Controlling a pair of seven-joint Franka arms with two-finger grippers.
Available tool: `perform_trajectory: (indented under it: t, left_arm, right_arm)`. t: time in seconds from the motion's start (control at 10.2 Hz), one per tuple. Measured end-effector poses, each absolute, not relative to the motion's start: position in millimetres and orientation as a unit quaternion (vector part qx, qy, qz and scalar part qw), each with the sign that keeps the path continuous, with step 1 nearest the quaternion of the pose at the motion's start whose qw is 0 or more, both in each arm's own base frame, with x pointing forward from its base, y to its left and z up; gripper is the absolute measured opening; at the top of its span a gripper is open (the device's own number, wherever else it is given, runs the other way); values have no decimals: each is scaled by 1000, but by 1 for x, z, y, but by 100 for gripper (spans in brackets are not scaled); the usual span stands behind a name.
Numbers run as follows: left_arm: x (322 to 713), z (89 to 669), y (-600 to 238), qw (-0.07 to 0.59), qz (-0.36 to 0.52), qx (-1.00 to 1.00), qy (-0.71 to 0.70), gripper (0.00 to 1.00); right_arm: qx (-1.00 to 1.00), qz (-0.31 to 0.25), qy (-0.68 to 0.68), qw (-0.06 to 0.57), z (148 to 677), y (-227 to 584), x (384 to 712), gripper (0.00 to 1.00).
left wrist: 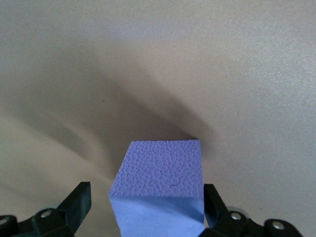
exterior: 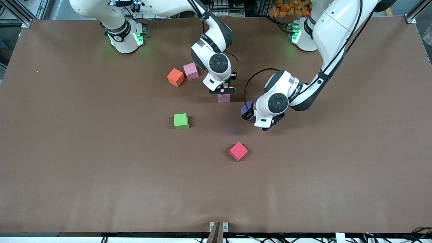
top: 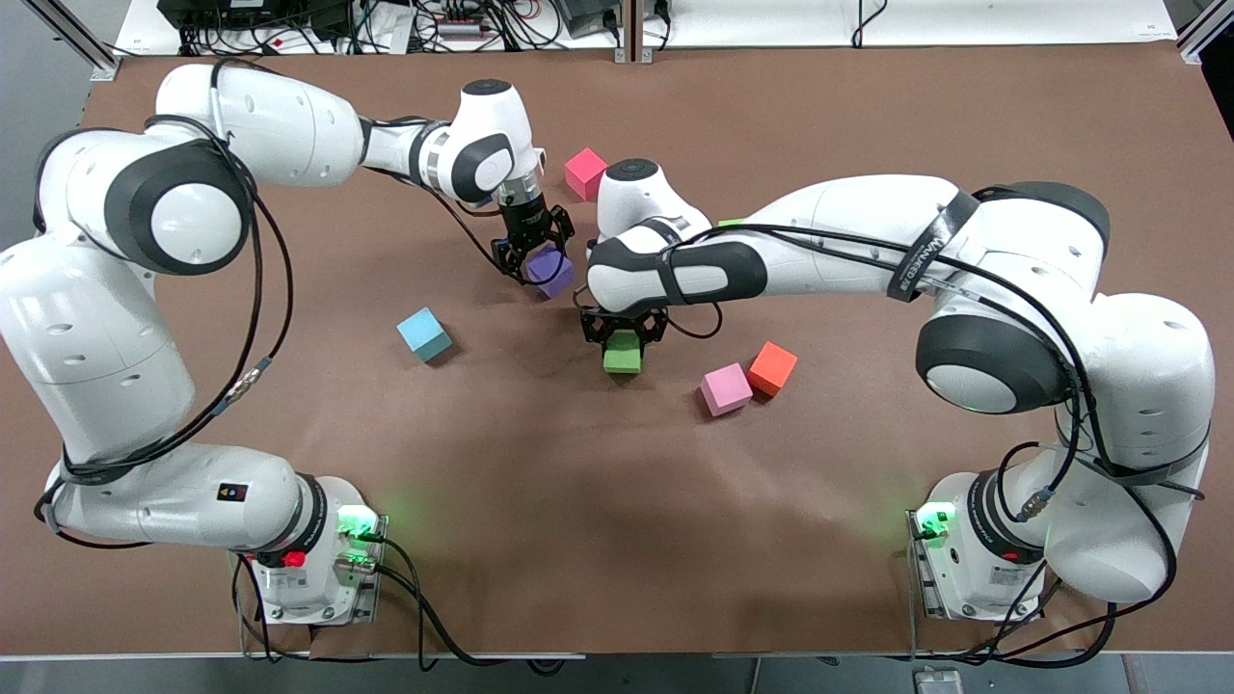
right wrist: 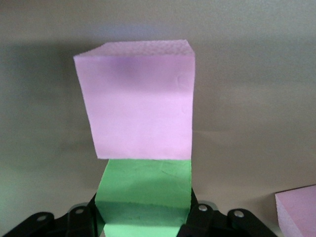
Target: Arrange blocks into number 1
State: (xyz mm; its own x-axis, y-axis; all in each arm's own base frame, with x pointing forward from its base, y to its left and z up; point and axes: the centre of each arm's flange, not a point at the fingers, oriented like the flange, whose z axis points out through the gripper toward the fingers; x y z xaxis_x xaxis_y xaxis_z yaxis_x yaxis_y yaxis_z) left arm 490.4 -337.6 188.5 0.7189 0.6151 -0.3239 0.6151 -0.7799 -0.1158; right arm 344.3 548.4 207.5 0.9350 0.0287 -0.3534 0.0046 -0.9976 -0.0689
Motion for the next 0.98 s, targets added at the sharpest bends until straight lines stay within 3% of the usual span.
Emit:
perform_trajectory:
  t: [0.1, 0.29, 0.49, 0.59, 0.88, 0.98]
  left_arm:
    - [491, 187, -338, 2, -174, 927, 332, 100]
    - [493, 189, -338, 6, -171, 927, 333, 89]
    - [501, 196, -340, 14, -164, 928, 335, 60]
    - [507, 202, -342, 23, -159, 929, 334, 60]
    - [528, 233, -355, 59, -134, 946, 289, 60]
    - [533, 242, -358, 69, -126, 952, 270, 60]
  right_arm:
    - [-983, 180, -8, 33, 206, 549, 346, 62]
    - [-983, 178, -8, 35, 204, 552, 349, 62]
    - [-984, 176, -8, 37, 205, 554, 351, 61]
    - [-984, 174, -6, 39, 207, 554, 354, 61]
    - [-986, 162, 3, 46, 215, 549, 373, 100]
    - [-986, 159, 10, 50, 219, 545, 383, 100]
